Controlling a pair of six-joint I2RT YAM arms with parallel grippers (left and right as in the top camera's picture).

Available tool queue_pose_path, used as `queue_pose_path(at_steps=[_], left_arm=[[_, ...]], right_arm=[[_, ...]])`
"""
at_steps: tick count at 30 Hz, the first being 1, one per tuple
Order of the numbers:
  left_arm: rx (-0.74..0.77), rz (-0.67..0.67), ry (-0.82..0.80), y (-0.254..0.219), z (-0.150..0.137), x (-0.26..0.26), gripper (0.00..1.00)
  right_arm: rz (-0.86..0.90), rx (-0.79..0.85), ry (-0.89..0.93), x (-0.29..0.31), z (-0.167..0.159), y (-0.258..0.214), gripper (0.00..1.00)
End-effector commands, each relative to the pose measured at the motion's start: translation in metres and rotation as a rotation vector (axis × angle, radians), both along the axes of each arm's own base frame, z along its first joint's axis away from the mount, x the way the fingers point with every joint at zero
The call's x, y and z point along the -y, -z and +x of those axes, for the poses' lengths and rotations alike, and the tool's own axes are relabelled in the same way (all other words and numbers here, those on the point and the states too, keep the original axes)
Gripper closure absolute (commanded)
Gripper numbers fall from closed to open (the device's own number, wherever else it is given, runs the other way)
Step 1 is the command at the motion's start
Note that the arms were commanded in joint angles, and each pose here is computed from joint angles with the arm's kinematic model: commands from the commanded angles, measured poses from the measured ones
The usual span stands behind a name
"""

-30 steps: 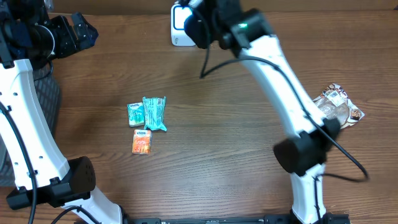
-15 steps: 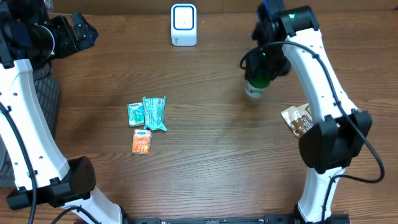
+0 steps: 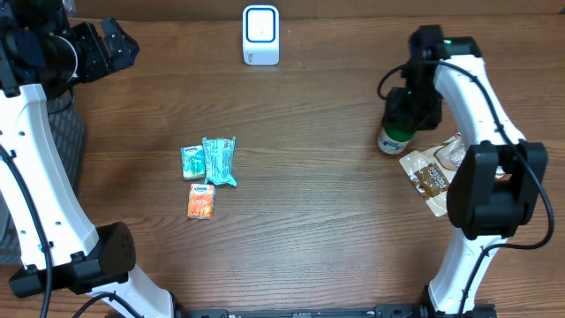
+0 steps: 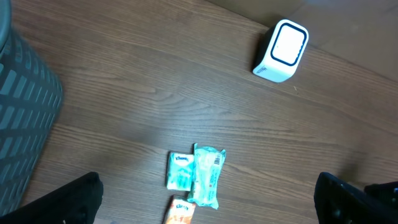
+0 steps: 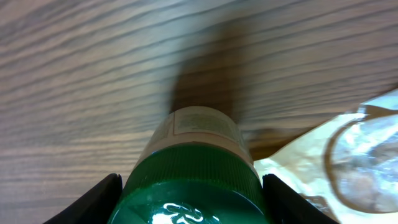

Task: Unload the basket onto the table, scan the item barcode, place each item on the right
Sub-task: 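Move the jar right and set it down near the clear bag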

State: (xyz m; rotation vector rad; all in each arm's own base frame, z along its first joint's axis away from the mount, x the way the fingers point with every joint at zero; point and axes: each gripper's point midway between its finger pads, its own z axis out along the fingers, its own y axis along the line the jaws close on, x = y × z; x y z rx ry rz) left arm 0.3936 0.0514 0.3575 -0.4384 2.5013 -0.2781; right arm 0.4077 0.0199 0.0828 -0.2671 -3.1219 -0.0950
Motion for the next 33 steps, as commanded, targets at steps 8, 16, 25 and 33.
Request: queue_pose_path(at_steps=[8, 16, 25, 33], left_arm=[[0.018, 0.0, -0.009, -0.007, -0.003, 0.0, 0.0], [0.018, 0.0, -0.009, -0.007, -0.003, 0.0, 0.0], [0.018, 0.0, -0.009, -0.007, -0.003, 0.0, 0.01], [0.018, 0.0, -0.009, -0.007, -0.003, 0.0, 0.01]], right_arm=[[-0.138, 0.1, 0.149, 0.042, 0.022, -0.008, 0.66], [-0.164, 0.161, 0.271, 0.067, 0.035, -0.01, 0.64], [-0.167, 0.155, 0.308, 0.082, 0.033, -0.007, 0.59], [-0.168, 0.137, 0.306, 0.081, 0.028, 0.002, 0.19]])
